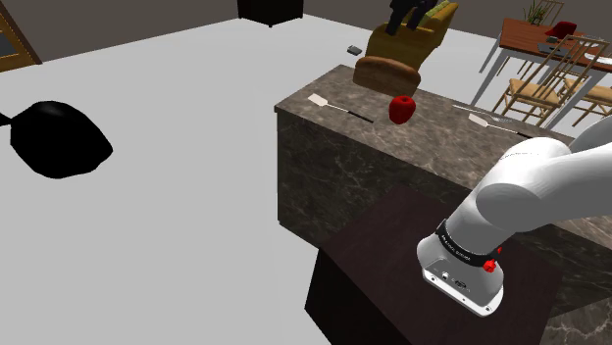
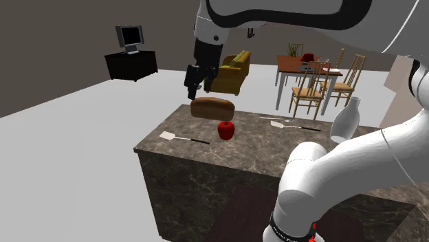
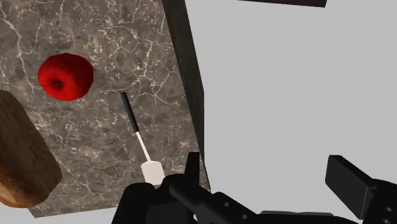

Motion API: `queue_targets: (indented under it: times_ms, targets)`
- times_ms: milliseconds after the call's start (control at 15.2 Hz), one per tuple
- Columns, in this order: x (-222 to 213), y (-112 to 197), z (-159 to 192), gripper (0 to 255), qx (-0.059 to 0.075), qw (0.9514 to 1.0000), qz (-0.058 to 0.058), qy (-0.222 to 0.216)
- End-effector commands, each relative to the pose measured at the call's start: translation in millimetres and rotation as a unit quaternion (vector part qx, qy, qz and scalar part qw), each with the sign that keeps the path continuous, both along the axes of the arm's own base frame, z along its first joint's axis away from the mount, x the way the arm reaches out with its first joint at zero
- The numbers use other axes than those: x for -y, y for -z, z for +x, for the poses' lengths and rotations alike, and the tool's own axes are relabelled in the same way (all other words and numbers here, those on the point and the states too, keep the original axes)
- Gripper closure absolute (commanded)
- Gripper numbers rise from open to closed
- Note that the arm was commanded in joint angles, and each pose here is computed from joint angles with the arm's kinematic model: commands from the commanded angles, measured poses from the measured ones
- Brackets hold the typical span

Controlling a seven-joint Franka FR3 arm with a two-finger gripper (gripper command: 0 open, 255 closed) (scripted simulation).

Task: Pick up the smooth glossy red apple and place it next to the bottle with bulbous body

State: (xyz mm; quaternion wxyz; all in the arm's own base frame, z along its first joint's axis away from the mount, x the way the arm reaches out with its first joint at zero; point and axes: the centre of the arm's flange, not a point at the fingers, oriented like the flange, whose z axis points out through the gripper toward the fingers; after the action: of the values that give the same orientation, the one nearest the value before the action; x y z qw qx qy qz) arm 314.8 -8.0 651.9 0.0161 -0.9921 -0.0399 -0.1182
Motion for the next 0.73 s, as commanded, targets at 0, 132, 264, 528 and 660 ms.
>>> queue_targets:
  times_ms: [0, 132, 264, 528, 660]
  targets:
    - [0.0, 0.0, 0.0, 0, 0.000, 1.0000, 0.000, 0.000]
    - [20.0, 14.6, 9.5, 0, -0.013, 0.9998, -0.004, -0.011]
    - [40.0, 29.2, 19.1, 0, -0.026, 0.9994, -0.009, -0.022]
    - [79.7, 58.7, 38.3, 0, -0.053, 0.9975, -0.018, -0.043]
    - [99.5, 73.5, 48.0, 0, -0.066, 0.9961, -0.022, -0.054]
